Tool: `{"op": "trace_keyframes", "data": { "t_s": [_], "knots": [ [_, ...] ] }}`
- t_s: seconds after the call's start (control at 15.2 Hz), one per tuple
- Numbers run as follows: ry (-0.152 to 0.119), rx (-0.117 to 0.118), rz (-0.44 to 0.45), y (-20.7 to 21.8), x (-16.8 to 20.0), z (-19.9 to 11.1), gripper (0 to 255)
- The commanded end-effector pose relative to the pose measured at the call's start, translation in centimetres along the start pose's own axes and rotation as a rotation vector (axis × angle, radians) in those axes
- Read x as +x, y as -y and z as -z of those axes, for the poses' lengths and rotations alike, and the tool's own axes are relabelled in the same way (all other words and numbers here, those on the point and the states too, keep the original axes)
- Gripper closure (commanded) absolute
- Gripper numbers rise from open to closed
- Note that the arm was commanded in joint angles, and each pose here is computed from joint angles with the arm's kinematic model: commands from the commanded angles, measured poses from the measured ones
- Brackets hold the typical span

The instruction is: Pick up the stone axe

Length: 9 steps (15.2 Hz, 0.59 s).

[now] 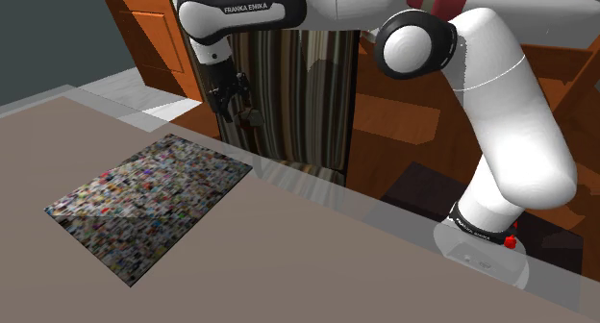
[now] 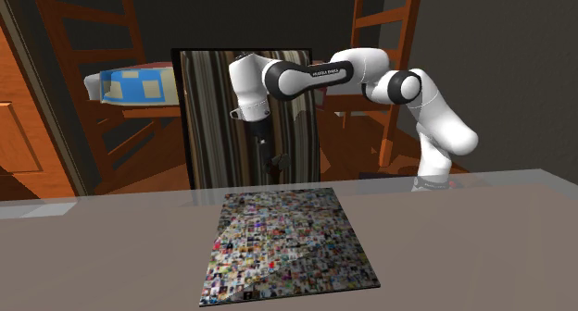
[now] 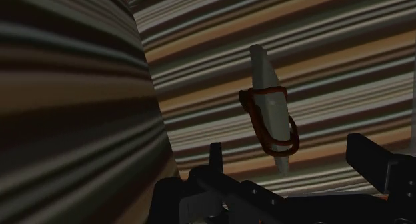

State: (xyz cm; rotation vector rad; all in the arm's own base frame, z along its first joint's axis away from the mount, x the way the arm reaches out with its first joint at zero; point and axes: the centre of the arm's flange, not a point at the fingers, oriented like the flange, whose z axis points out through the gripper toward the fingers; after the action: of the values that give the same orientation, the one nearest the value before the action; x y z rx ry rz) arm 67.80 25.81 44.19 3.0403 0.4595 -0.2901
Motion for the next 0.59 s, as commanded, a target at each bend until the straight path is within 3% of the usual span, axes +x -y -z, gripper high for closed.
{"op": "trace_keyframes", "data": {
  "t_s": [0.0, 0.33, 0.4, 0.53],
  "knots": [
    [0.000, 0.000, 0.000, 0.0, 0.4, -1.0, 0],
    [0.000, 0.000, 0.000, 0.1, 0.8, -2.9, 0],
    [0.000, 0.000, 0.000, 0.1, 0.8, -2.8, 255],
    [0.000, 0.000, 0.000, 0.1, 0.7, -2.8, 255]
  ]
}}
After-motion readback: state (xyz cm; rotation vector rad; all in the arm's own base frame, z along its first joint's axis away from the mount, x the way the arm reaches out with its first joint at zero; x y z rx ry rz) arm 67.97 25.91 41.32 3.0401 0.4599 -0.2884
